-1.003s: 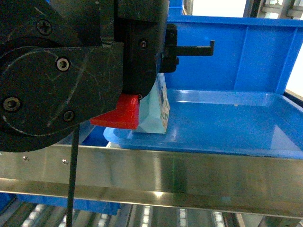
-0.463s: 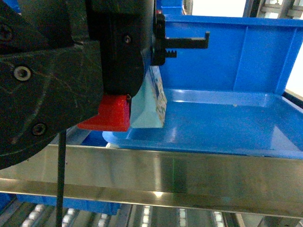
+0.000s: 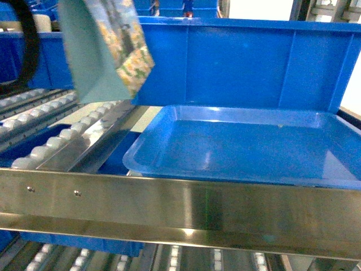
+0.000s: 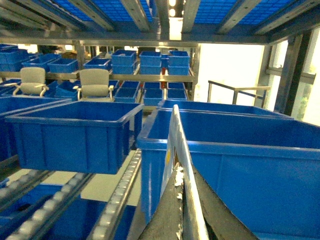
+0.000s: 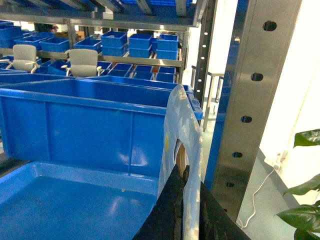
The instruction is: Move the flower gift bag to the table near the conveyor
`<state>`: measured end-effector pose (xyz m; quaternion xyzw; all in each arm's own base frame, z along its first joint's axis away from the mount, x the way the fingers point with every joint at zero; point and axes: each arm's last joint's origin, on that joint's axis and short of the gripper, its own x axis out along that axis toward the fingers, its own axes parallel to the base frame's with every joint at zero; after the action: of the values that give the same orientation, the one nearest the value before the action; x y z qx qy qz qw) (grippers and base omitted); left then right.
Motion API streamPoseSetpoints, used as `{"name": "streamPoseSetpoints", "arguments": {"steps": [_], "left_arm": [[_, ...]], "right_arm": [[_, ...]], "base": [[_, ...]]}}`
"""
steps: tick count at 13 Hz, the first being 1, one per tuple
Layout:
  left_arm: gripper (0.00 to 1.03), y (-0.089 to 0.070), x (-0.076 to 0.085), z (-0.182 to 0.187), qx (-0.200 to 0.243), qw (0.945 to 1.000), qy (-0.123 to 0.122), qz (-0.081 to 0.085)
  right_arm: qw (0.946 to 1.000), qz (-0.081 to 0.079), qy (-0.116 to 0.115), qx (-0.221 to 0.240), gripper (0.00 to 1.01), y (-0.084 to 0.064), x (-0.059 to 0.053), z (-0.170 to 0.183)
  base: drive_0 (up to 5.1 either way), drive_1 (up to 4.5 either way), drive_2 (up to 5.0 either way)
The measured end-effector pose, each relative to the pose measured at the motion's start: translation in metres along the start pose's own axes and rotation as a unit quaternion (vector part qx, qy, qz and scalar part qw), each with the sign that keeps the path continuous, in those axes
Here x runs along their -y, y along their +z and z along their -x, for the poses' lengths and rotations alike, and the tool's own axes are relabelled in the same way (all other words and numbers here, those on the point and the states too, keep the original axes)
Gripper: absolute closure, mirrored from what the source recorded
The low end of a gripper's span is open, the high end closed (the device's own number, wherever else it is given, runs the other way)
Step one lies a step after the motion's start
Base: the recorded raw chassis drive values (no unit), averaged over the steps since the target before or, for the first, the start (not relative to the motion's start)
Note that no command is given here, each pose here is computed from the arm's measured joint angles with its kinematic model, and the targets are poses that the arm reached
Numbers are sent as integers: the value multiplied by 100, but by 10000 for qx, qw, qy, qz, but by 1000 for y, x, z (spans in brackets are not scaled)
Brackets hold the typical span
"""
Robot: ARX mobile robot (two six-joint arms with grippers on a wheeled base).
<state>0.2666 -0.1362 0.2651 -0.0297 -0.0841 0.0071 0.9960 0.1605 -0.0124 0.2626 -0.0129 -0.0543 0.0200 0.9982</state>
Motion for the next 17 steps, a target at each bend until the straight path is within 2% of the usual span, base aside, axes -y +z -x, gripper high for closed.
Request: {"name": "streamPoseSetpoints", "arguments": {"steps": [1,2,4,7,17], "left_arm": [[101,3,-15,17,52,9999,85,-98],[101,10,-30,32,281,9994,176,-120],[101,15,-47,50,435,9985,249,-217],[101,14,-46,50,398,9985,203,-309],[101,14,-46,50,400,9985,221,-317]], "right_arm": [[10000,0,-2,2,99,0,0,0],[10000,0,0,2,99,0,0,0],[10000,-1,-23,-8,99,0,0,0],[10000,16,-40,-4,99,0,0,0],[10000,17,-32,-4,99,0,0,0]], "base": [[0,0,0],[0,0,0],[-490,255,255],[-467,274,274],[-496,240,240]]}}
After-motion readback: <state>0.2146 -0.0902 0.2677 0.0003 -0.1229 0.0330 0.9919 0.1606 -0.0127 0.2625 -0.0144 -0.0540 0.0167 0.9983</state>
